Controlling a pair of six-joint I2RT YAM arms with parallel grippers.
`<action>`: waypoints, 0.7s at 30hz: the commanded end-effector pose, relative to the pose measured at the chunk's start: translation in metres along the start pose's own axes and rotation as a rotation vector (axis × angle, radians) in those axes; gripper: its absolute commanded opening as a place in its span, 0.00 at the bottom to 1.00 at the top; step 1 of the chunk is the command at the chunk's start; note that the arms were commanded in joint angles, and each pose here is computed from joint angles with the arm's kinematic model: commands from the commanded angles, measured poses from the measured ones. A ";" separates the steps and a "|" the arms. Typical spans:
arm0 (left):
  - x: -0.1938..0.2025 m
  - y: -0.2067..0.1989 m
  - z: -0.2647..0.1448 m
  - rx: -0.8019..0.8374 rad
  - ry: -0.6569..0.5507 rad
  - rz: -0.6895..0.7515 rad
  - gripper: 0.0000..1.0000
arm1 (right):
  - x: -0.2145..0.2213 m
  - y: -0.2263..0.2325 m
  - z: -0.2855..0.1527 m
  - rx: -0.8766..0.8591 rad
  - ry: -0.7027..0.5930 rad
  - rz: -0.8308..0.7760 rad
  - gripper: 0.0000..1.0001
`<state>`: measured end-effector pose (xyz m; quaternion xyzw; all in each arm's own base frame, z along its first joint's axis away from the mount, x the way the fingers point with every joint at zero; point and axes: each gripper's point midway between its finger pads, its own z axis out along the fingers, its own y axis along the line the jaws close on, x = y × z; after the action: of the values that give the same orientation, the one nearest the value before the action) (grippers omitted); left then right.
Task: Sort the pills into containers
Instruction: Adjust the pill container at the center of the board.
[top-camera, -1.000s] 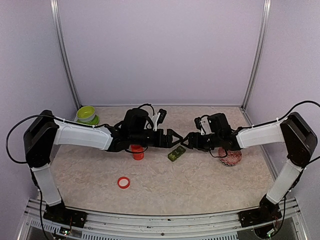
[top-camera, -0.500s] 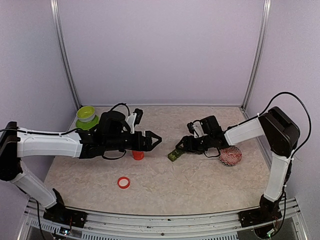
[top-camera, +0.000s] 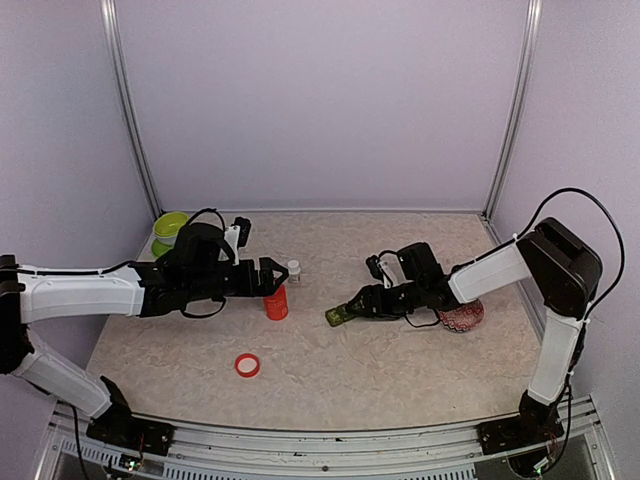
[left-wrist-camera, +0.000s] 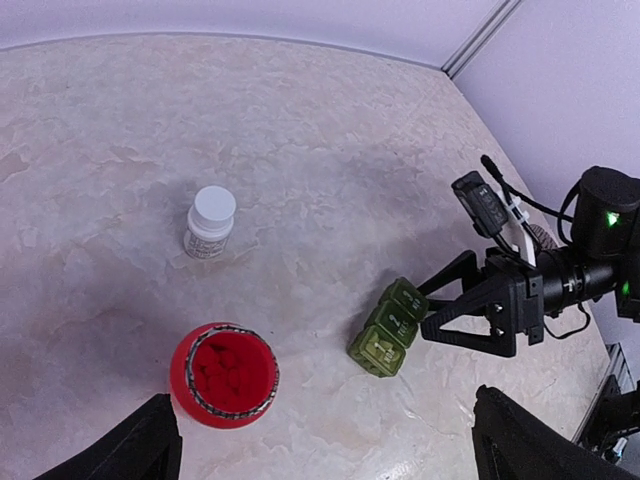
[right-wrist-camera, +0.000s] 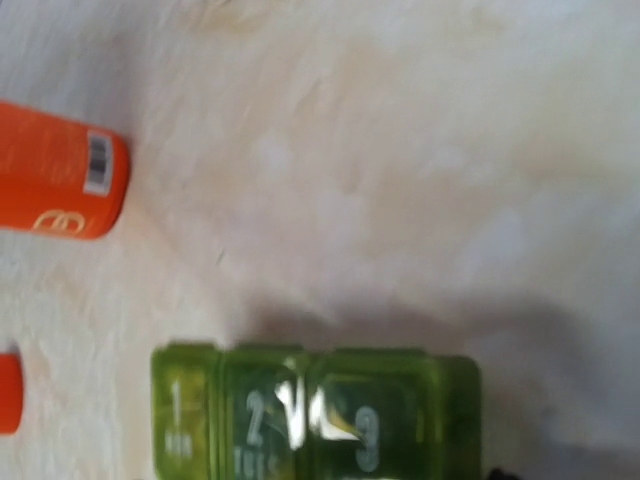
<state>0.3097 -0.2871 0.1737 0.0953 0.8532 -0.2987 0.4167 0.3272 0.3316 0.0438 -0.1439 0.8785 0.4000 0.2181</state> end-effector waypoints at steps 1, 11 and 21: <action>0.008 0.023 -0.001 -0.061 0.009 -0.002 0.99 | 0.014 0.018 -0.003 -0.039 0.030 -0.040 0.71; 0.021 0.037 -0.010 -0.087 0.017 -0.018 0.99 | 0.027 0.033 -0.017 0.010 0.023 -0.119 0.71; 0.097 0.045 -0.031 -0.155 0.172 -0.052 0.99 | 0.025 0.064 -0.038 0.132 -0.005 -0.343 0.74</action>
<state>0.2745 -0.2470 0.1244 0.0701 0.8842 -0.2594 0.3820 0.2730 0.3410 0.0841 -0.2380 0.8682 0.3426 0.2687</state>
